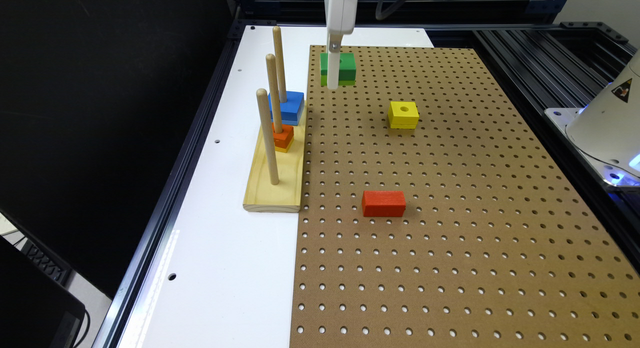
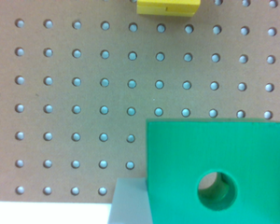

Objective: Pick up green block.

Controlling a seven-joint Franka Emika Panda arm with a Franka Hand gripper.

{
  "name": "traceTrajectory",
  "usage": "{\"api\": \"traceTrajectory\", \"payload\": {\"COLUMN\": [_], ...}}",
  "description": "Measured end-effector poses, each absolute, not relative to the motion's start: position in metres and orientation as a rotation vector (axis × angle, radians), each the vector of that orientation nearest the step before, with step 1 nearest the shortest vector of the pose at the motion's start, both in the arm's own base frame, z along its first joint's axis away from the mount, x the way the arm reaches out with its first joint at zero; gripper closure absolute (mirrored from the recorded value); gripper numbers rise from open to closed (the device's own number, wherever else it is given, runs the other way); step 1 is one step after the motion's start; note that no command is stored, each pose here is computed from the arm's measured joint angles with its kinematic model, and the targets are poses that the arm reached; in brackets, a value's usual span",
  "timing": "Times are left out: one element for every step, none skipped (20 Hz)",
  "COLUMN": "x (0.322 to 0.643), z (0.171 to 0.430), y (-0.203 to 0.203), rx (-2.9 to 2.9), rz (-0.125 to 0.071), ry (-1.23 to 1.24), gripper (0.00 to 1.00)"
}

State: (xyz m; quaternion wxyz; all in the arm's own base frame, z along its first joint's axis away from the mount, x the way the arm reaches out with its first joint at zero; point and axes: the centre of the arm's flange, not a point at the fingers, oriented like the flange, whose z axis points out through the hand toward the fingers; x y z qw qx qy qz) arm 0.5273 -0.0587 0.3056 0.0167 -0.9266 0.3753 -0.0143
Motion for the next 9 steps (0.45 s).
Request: {"api": "traceTrajectory", "payload": {"x": [0.526, 0.524, 0.522, 0.521, 0.521, 0.521, 0.521, 0.521, 0.522], "z": [0.315, 0.324, 0.33, 0.333, 0.335, 0.335, 0.335, 0.336, 0.34], "y": [-0.058, -0.058, -0.057, -0.057, -0.057, -0.057, -0.057, -0.057, -0.057], "rx": [-2.883, -2.885, -2.887, -2.889, -2.889, -2.889, -2.889, -2.889, -2.888], "rz": [-0.045, -0.046, -0.047, -0.046, -0.046, -0.046, -0.045, -0.048, -0.056], "ry": [1.166, 1.167, 1.167, 1.167, 1.167, 1.166, 1.167, 1.166, 1.166], "gripper": [1.0, 1.0, 1.0, 1.0, 1.0, 1.0, 1.0, 1.0, 1.0]}}
